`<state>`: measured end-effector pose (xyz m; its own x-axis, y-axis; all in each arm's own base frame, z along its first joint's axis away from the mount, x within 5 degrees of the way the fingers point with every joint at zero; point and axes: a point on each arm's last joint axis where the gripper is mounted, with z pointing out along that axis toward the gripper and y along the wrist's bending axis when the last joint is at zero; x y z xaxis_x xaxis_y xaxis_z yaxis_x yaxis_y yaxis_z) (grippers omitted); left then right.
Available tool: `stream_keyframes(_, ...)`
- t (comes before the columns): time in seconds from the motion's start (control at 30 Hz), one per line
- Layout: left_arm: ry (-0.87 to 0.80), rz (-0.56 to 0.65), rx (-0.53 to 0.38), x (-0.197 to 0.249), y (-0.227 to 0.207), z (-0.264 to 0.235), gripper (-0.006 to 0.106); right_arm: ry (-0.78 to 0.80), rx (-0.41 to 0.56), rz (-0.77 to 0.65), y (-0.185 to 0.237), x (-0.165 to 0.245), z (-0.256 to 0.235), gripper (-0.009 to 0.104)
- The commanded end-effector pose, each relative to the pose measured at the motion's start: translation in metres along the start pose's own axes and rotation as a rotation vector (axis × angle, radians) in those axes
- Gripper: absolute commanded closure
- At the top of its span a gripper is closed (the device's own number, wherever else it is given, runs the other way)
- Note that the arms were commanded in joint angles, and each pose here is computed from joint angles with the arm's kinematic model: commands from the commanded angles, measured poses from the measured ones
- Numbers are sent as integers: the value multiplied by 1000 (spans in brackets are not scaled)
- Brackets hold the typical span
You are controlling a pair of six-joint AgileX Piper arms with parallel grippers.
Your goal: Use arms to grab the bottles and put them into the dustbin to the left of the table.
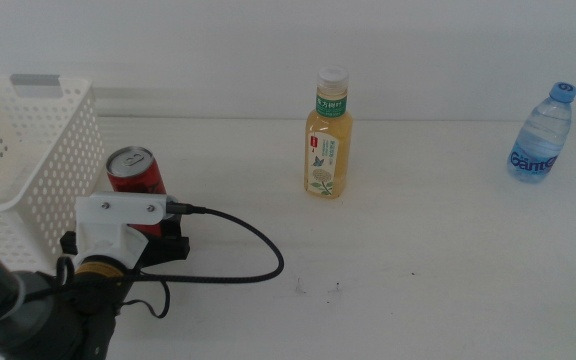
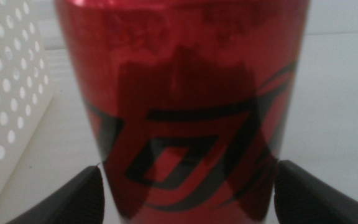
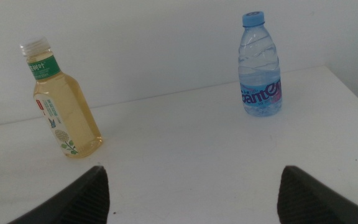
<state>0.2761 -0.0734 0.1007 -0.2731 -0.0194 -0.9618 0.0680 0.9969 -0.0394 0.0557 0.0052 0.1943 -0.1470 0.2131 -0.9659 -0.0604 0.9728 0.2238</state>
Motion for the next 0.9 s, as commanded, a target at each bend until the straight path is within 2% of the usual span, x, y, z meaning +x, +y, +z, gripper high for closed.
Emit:
stream_keyframes(0.0, -1, -7, -20, 2, 2, 6, 7, -15, 5, -15, 0, -1, 0, 9)
stream_keyframes(0.43, -22, -4, -35, -2, 10, 23, 7, -15, 5, -15, 0, -1, 0, 9)
stream_keyframes(0.53, -14, -24, -21, -2, 12, 23, 14, -15, 5, -15, 0, -1, 0, 9)
stream_keyframes(0.63, -8, -35, -8, -2, 13, 24, 35, -15, 5, -15, 0, -1, 0, 9)
stream_keyframes(0.77, -22, -28, 1, -7, 14, 18, 75, -15, 5, -15, 0, -1, 0, 9)
stream_keyframes(0.87, -58, -17, 42, -23, 12, 1, 102, -15, 5, -15, 0, -1, 0, 9)
